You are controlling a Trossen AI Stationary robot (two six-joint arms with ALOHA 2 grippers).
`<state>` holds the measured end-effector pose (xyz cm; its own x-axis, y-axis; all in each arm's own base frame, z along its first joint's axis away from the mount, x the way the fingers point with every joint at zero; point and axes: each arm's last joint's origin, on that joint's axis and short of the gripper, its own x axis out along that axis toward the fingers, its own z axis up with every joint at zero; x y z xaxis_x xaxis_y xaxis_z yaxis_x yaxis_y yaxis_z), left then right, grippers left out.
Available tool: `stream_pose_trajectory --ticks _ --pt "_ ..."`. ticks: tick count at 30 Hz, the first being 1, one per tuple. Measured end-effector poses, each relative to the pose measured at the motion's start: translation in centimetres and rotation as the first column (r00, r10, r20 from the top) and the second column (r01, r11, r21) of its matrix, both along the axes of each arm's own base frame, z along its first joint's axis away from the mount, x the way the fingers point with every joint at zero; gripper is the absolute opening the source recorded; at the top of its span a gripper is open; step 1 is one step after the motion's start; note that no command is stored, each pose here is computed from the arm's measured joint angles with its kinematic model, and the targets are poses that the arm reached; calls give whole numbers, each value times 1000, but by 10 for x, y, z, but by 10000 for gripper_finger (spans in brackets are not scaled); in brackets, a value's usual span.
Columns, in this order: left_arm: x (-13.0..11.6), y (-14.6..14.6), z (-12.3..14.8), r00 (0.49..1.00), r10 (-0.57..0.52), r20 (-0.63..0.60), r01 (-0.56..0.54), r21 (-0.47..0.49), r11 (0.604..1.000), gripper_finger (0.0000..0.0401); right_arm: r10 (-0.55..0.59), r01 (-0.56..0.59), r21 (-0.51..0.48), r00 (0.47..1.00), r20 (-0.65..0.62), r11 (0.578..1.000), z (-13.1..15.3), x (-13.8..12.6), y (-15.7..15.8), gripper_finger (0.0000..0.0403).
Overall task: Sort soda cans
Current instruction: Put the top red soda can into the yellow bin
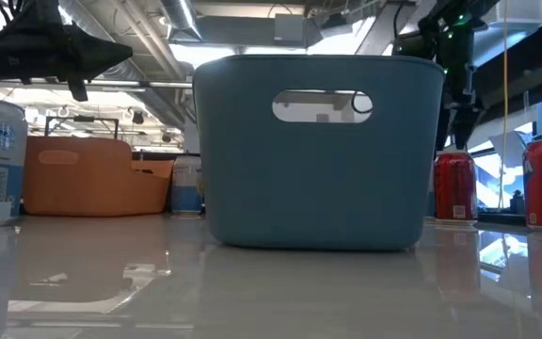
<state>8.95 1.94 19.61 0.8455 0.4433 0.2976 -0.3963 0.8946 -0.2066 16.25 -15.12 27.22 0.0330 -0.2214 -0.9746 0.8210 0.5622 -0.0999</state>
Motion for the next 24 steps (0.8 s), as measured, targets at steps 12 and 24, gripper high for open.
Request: stream_pose_trajectory --ticks 12,24 --pt "0 0 0 1000 1 0 -1 1 1000 0 -3 2 43 1000 24 999 -39 -1 3 358" --pt "0 0 0 1000 15 -20 -15 41 999 0 5 -6 51 1000 18 999 -46 -3 5 292"
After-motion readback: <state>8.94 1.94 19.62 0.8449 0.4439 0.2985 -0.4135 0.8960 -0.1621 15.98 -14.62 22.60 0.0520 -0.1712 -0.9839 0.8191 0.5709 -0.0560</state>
